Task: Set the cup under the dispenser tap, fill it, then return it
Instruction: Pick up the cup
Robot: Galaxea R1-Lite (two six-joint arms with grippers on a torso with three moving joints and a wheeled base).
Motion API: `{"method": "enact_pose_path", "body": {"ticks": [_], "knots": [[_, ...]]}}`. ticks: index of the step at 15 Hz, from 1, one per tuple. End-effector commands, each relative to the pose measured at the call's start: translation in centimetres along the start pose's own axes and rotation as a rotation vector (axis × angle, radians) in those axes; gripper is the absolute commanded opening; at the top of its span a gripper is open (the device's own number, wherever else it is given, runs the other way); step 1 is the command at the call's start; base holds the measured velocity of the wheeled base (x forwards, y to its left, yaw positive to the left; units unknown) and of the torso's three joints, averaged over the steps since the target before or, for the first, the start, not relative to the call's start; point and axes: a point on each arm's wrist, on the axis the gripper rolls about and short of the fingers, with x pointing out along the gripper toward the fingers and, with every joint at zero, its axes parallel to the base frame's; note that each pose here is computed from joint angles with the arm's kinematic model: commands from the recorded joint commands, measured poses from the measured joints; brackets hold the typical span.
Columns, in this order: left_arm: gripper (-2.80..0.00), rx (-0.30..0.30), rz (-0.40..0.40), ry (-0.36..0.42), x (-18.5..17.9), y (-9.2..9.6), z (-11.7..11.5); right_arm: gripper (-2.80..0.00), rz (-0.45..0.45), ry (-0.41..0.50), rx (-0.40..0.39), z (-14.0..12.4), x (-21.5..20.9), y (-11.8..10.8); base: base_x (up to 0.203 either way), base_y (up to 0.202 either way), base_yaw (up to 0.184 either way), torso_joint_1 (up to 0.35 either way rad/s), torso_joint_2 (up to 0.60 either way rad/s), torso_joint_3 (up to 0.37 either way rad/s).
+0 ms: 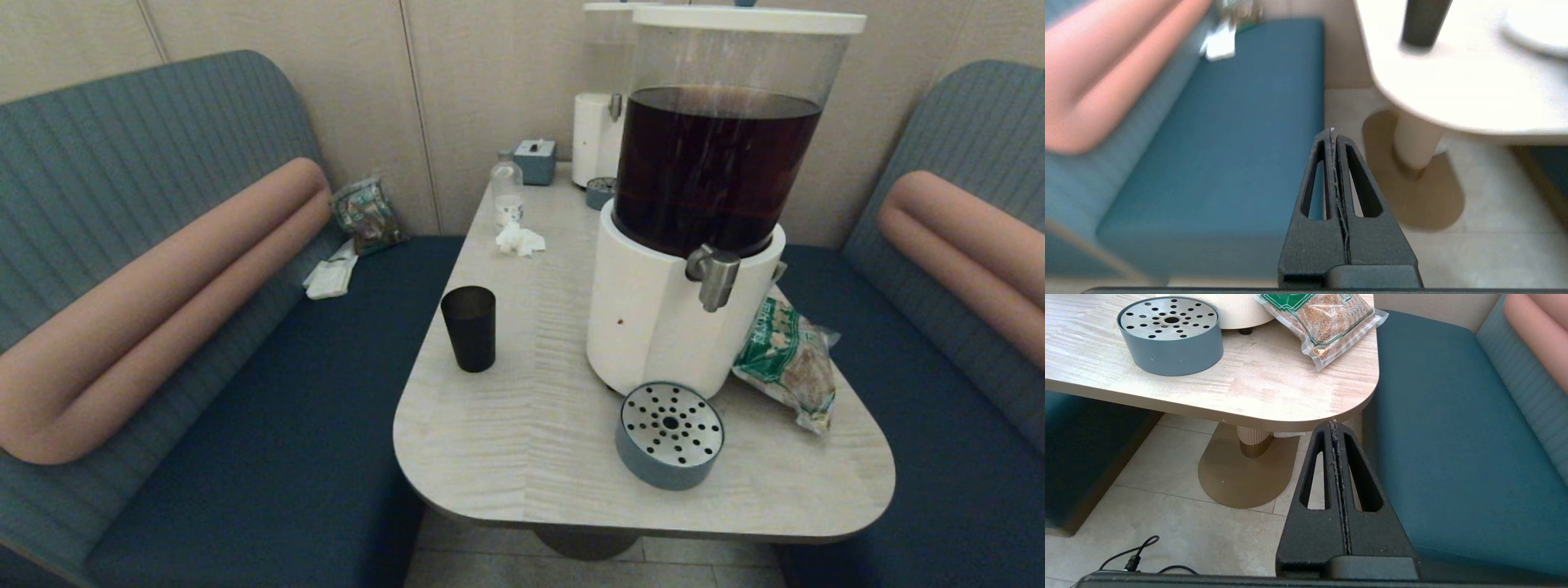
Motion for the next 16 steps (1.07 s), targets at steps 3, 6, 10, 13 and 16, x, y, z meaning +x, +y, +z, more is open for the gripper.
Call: {"method": "enact_pose_path", "body": {"ticks": [3,6,10,13,16], "knots": [[-2.8,-0.05,-0.07,-0.004,-0.7,0.0,6.6,-2.8,0.001,0.0,-0.001,0.0,0.0,0.0,0.0,0.0,0.0,0.0,0.0,0.0],[-2.8,-0.13,-0.157,0.064,2.5,0.2,12.6,-2.8,0.001,0.0,-0.001,0.0,0.0,0.0,0.0,0.0,0.0,0.0,0.0,0.0],[0.0,-0.179,-0.331,0.074,9.4,-0.2,18.5,-2.8,0.001,0.0,-0.001,0.0,0.0,0.0,0.0,0.0,0.0,0.0,0.0,0.0],[0.0,-0.189,-0.483,0.059,14.9,-0.7,19.9,-2.8,0.001,0.0,-0.001,0.0,0.0,0.0,0.0,0.0,0.0,0.0,0.0,0.0],[0.0,-0.13,-0.539,-0.026,20.4,-0.8,19.8,-2.8,0.001,0.002,0.0,0.0,0.0,0.0,0.0,0.0,0.0,0.0,0.0,0.0]]}}
